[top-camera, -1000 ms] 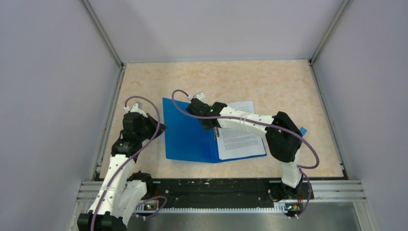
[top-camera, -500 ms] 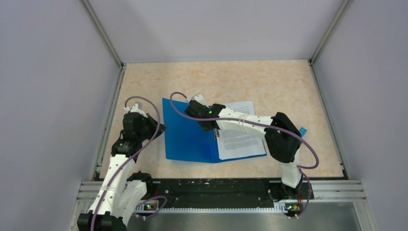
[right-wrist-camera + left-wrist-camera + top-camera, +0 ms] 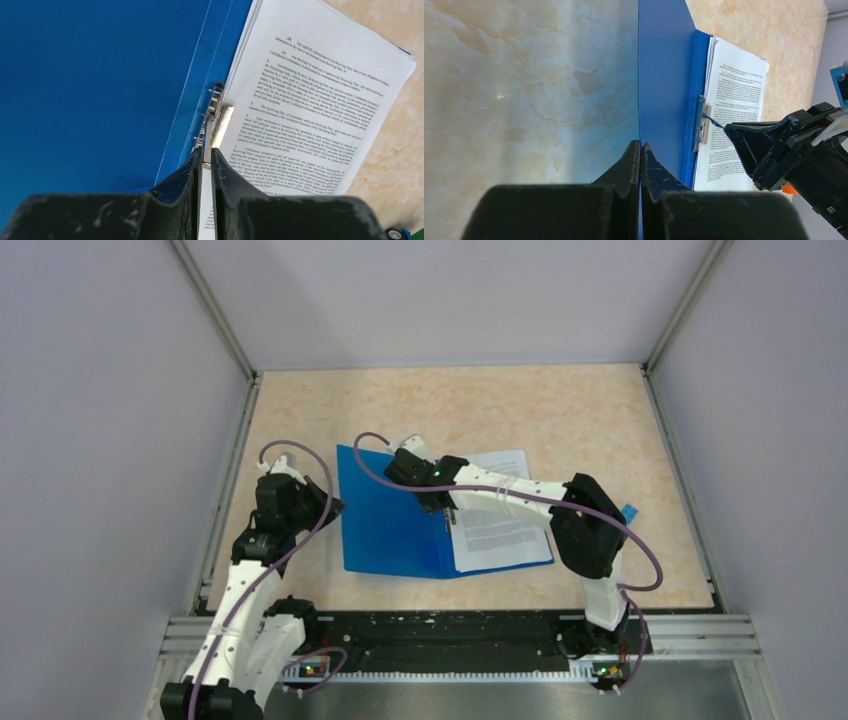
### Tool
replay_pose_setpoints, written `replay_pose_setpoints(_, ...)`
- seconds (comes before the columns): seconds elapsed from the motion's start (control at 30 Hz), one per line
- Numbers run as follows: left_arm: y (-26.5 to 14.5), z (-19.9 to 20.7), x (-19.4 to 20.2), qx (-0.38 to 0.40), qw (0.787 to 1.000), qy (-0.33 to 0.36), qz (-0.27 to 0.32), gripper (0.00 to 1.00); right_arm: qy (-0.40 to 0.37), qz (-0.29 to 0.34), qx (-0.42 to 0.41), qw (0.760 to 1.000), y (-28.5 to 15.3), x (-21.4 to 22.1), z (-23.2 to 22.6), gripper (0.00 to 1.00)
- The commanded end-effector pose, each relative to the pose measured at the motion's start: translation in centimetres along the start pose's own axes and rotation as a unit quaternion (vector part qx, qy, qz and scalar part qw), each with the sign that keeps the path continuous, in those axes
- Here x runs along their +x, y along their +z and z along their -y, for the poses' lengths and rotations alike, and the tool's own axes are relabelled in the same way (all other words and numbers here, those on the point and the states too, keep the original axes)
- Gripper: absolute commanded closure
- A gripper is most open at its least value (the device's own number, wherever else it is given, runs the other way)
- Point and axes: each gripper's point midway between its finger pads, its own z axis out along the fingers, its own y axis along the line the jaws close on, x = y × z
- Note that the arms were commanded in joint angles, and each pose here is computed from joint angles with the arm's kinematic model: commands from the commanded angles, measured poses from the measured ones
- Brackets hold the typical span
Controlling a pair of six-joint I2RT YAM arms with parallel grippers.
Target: Put the files into the folder
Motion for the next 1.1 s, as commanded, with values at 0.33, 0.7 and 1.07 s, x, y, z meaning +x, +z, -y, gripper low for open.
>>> replay_pose_setpoints(0.33, -0.2, 0.1, -1.4, -0.014, 1.000, 0.001, 0.024, 1.00, -0.009, -0.005, -0.003, 1.000, -0.6, 1.0, -0.4, 0.91)
replay_pose_setpoints(0.7, -0.3, -1.0, -1.5, -0.043, 0.998, -0.010, 0.032, 1.00, 0.007, -0.014, -0.023, 1.000, -0.9, 2.8, -0.5, 0.92)
replay_pose_setpoints(1.07, -0.3, -1.5, -1.4, -0.057, 0.998, -0.018, 0.034, 1.00, 0.023, -0.007, -0.047, 0.999, -1.7, 3.4, -0.6, 0.92)
